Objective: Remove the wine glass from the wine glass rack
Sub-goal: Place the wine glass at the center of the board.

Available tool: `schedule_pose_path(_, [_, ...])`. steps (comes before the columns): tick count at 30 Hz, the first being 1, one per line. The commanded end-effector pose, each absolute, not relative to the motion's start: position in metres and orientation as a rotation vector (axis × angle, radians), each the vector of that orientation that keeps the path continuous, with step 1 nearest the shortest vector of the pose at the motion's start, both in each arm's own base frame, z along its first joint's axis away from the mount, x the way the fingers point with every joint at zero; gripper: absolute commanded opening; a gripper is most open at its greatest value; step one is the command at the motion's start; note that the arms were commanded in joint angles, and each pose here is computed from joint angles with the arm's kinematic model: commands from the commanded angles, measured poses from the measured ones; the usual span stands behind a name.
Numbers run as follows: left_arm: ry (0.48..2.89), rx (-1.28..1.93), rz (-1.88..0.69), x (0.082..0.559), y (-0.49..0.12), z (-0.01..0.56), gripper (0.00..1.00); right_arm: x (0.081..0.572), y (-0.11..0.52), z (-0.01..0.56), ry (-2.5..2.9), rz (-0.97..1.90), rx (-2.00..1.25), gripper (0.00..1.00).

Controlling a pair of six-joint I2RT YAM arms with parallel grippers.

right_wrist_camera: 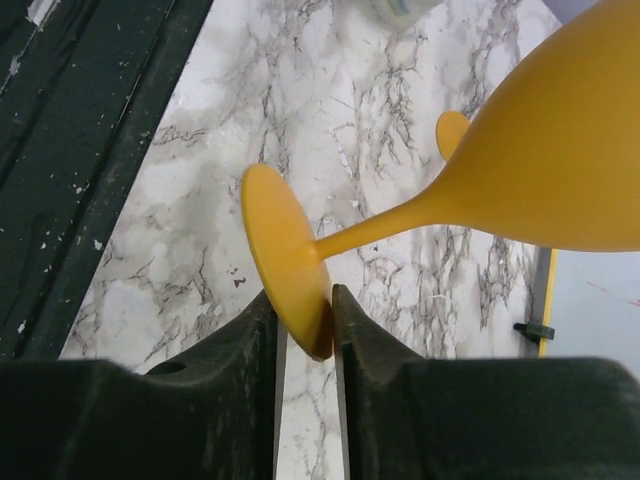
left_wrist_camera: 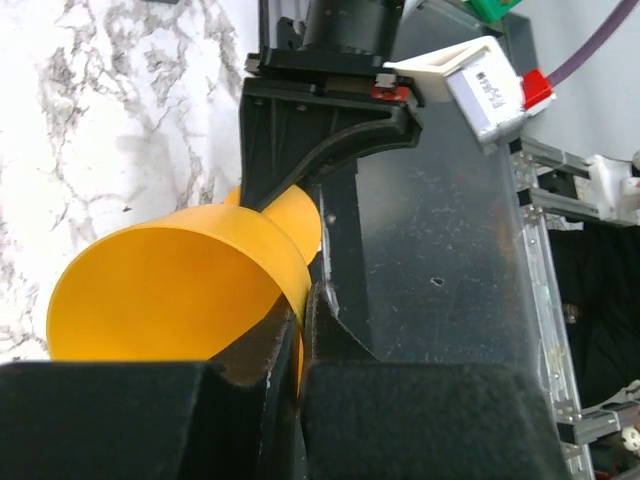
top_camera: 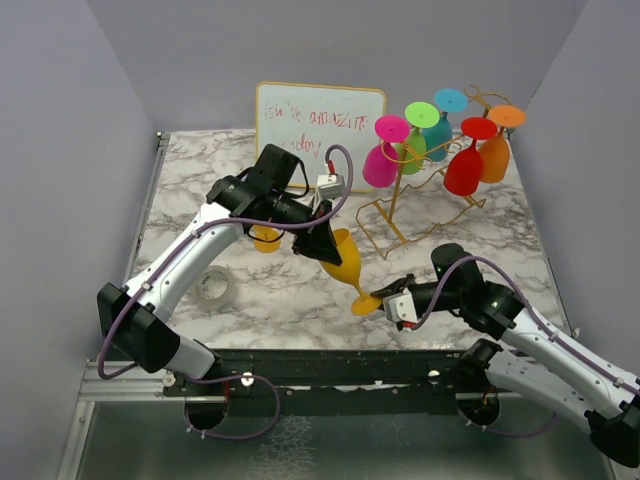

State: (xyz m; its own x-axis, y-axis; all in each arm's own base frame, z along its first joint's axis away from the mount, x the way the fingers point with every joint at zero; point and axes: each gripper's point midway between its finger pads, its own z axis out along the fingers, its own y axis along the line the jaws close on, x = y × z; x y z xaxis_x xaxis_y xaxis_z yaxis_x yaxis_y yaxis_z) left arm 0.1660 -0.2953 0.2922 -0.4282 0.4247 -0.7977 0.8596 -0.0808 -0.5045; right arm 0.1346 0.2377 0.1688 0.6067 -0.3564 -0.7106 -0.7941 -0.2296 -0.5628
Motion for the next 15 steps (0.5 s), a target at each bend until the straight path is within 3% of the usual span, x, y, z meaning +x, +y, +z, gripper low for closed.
schedule_pose_path(1, [1.767,1.406,-1.324,0.185,-0.290,0.291,0.00,0.127,0.238,0.175,0.914,0.575,-1.820,0.32])
schedule_pose_path(9, [1.836,1.362,-1.196,0.194,-0.282,0.286,0.00,0.123,0.229,0.176,0.954,0.563,-1.812,0.37])
schedule_pose_path(15, [2.073,1.214,-1.012,0.210,-0.266,0.253,0.00,0.122,0.233,0.189,0.982,0.609,-1.684,0.37])
